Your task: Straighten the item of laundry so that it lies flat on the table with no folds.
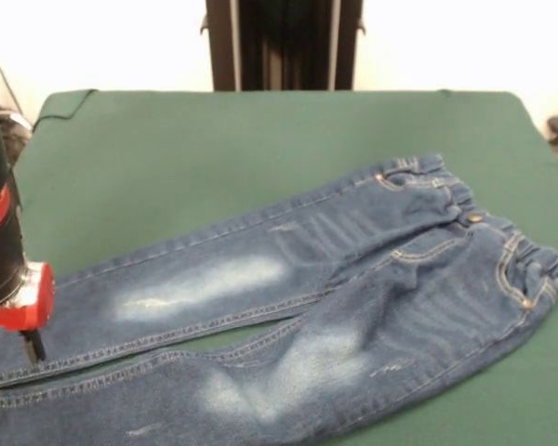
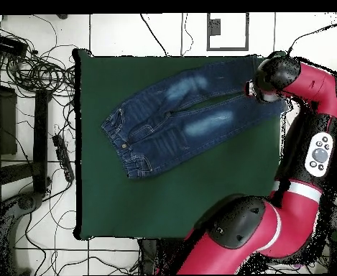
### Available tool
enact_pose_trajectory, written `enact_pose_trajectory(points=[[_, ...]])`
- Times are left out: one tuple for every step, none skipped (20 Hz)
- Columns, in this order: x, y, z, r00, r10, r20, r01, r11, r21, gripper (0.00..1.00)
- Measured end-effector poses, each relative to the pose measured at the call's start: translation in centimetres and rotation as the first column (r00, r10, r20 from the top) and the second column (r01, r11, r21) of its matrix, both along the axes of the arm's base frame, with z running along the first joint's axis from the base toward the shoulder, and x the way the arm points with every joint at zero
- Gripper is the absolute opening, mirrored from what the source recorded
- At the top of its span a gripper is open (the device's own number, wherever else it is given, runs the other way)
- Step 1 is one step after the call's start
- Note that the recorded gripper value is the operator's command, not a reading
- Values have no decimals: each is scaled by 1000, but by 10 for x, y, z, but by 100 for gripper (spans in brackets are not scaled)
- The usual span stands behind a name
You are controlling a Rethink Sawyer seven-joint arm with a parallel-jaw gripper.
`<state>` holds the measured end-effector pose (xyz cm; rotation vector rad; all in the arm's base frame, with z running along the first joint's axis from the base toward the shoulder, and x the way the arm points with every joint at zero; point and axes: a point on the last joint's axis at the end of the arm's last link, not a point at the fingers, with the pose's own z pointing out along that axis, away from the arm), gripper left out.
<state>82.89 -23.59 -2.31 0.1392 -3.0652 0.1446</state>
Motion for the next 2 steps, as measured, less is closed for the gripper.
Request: enact_pose_trajectory(points=[[0,-1,0,1000,0,-1,0,1000,-2,100],[-1,-1,0,1000,-1,-3,1,1000,-5,100]])
